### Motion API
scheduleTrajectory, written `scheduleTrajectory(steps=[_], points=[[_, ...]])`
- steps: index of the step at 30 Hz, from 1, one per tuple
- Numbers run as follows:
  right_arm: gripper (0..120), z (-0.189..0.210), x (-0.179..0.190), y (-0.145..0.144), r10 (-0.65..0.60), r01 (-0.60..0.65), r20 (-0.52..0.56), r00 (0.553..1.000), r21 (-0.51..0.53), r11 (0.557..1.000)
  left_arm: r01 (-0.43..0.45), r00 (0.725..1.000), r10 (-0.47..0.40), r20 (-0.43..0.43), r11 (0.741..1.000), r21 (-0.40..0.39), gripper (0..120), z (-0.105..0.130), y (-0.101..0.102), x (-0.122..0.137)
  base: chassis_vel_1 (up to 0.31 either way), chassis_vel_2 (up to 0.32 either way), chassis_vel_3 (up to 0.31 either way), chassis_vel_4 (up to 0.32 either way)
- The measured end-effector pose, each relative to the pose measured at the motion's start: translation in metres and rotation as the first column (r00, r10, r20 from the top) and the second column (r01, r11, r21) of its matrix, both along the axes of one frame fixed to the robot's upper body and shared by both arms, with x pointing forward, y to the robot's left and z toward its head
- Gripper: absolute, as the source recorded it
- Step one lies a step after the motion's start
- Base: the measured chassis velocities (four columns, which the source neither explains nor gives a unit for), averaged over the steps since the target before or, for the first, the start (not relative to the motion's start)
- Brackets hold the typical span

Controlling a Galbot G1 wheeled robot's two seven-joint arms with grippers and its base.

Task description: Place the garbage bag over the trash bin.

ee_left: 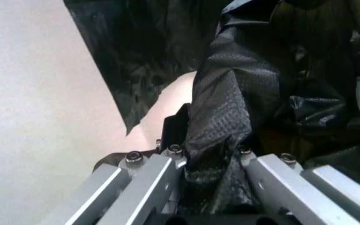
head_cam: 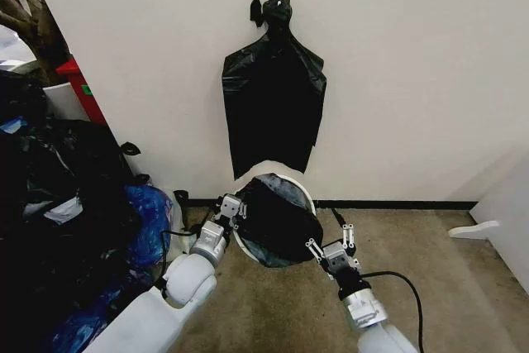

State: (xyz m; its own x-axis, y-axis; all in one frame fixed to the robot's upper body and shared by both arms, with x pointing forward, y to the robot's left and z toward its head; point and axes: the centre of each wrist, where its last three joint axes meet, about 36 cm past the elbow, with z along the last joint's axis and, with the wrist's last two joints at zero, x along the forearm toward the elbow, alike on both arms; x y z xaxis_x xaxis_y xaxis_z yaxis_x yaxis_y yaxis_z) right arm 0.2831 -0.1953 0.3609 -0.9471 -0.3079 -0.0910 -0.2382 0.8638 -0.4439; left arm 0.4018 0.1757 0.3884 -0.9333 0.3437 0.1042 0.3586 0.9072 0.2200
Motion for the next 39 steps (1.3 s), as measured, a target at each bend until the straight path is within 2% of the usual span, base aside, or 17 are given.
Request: scheduleTrajectory(steps=[2, 5, 9, 10, 12, 16, 18, 23, 24, 27, 31, 35, 39], points=[[86, -0.002, 0.004, -0.003, 0.026, -0.026, -0.011, 1.000, -0.013, 1.000, 0.005, 1.000, -0.005, 0.001, 1.000, 0.004, 4, -0.001, -0.001, -0.001, 0.000, 0.000, 0.000, 0.000], [80, -0.005, 0.013, -0.007, 0.048, -0.049, -0.019, 0.999, -0.033, 0.998, 0.014, 1.000, -0.014, -0.001, 1.000, 0.012, 4, -0.002, -0.003, -0.003, 0.000, 0.000, 0.000, 0.000], [66, -0.004, 0.022, -0.012, 0.052, -0.052, -0.004, 0.999, -0.069, 0.996, 0.022, 1.000, -0.022, -0.007, 1.000, 0.021, 4, -0.005, -0.004, -0.007, 0.000, 0.000, 0.000, 0.000], [66, -0.004, 0.022, -0.012, 0.052, -0.052, -0.004, 0.999, -0.069, 0.996, 0.022, 1.000, -0.022, -0.007, 1.000, 0.021, 4, -0.005, -0.004, -0.007, 0.000, 0.000, 0.000, 0.000], [54, -0.005, 0.027, -0.019, 0.058, -0.057, 0.004, 0.998, -0.115, 0.992, 0.024, 1.000, -0.024, -0.011, 1.000, 0.016, 4, -0.004, -0.006, -0.009, 0.000, 0.000, 0.000, 0.000], [37, -0.010, 0.035, -0.029, 0.084, -0.074, 0.046, 0.995, -0.193, 0.978, 0.025, 1.000, -0.025, -0.019, 1.000, 0.009, 4, -0.004, -0.009, -0.011, 0.000, 0.000, 0.000, 0.000], [34, -0.010, 0.036, -0.030, 0.093, -0.080, 0.055, 0.994, -0.195, 0.977, 0.025, 0.999, -0.025, -0.021, 1.000, 0.009, 4, -0.004, -0.010, -0.011, 0.000, 0.000, 0.000, 0.000], [13, -0.009, 0.044, -0.027, 0.188, -0.177, 0.096, 0.977, -0.112, 0.978, 0.036, 0.999, -0.036, -0.028, 0.999, 0.020, 4, -0.007, -0.009, -0.016, 0.000, 0.000, 0.000, 0.000], [13, -0.009, 0.044, -0.027, 0.188, -0.177, 0.096, 0.977, -0.112, 0.978, 0.036, 0.999, -0.036, -0.028, 0.999, 0.020, 4, -0.007, -0.009, -0.016, 0.000, 0.000, 0.000, 0.000], [0, -0.008, 0.048, -0.029, 0.194, -0.188, 0.086, 0.977, -0.075, 0.979, 0.090, 0.996, -0.090, 0.004, 0.996, 0.021, 4, -0.009, -0.006, -0.018, 0.000, 0.000, 0.000, 0.000], [0, -0.008, 0.053, -0.036, 0.157, -0.154, 0.071, 0.985, -0.053, 0.987, 0.147, 0.988, -0.149, 0.047, 0.989, 0.032, 4, -0.012, 0.004, -0.017, 0.000, 0.000, 0.000, 0.000], [0, 0.000, 0.062, -0.045, 0.077, -0.077, 0.029, 0.997, 0.014, 0.997, 0.218, 0.965, -0.228, 0.131, 0.972, 0.092, 4, -0.025, 0.027, -0.009, 0.000, 0.000, 0.000, 0.000], [0, 0.003, 0.067, -0.054, 0.033, -0.033, -0.003, 0.999, 0.037, 0.999, 0.236, 0.951, -0.255, 0.177, 0.964, 0.121, 4, -0.027, 0.040, -0.003, 0.000, 0.000, 0.000, 0.000]])
